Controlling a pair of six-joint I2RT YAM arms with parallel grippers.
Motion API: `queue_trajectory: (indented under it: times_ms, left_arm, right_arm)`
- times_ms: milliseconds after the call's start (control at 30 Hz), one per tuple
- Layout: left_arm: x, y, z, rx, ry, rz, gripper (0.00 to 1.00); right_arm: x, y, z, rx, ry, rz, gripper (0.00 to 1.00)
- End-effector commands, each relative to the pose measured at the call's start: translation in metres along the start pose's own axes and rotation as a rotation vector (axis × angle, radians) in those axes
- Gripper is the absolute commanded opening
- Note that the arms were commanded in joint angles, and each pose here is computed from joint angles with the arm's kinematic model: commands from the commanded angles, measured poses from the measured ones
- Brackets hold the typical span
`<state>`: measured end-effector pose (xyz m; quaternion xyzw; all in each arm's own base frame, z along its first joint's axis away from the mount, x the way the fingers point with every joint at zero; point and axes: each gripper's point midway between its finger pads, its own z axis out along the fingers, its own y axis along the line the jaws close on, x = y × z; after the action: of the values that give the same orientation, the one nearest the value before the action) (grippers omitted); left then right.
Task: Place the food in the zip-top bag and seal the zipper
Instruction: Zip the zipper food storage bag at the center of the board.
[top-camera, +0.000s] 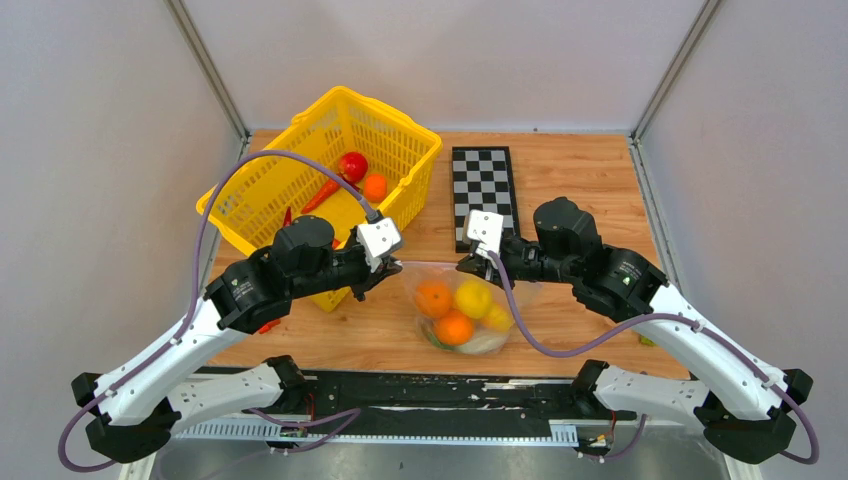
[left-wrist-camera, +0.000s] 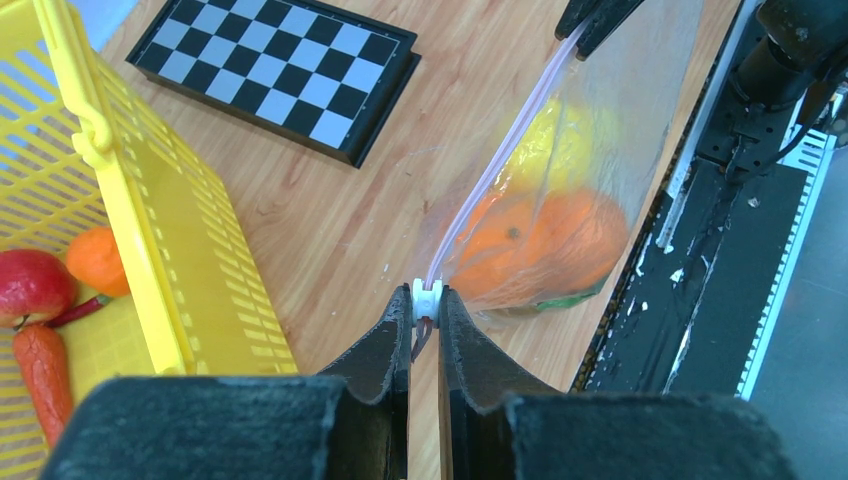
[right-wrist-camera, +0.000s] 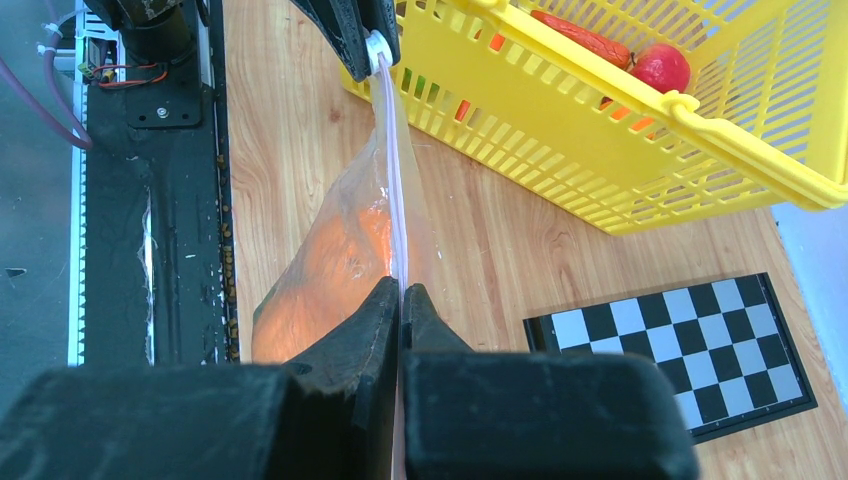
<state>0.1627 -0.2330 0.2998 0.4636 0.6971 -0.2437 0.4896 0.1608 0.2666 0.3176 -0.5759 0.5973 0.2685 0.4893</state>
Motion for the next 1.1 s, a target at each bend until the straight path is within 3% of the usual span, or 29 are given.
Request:
queue_trajectory:
  times_ms: [0,333,633,767,800,900,1067]
  left_arm:
    - [0.011,0.017,-0.008,-0.082,0.050,0.019,0.00]
    - [0.019,0.020,0.000,-0.093,0.092,0.014,0.00]
    - [0.000,0.011,0.006,-0.039,0.018,-0.003,0.02]
    - [-0.015,0.004,0.011,0.003,-0.039,-0.030,0.47]
    - [-0.018,0.002,0.011,0.015,-0.050,-0.036,0.51]
    - [-0.024,-0.001,0.015,0.035,-0.076,-0.088,0.53]
    - [-0.042,-0.002,0.015,0.048,-0.132,-0.159,0.87]
  right_arm:
    - [0.000,-0.004,-0.011,0.036,0.008,0.005,0.00]
    - [0.002,-0.003,-0.010,0.031,0.013,0.006,0.00]
    - [0.003,-0.002,-0.010,0.031,0.008,0.012,0.00]
    - [0.003,-0.001,-0.008,0.025,0.003,0.019,0.00]
    - [0.004,-0.001,-0.008,0.024,0.004,0.021,0.00]
    - [0.004,0.002,-0.008,0.016,0.000,0.030,0.00]
    - [0.006,0.004,-0.007,0.012,-0.009,0.042,0.00]
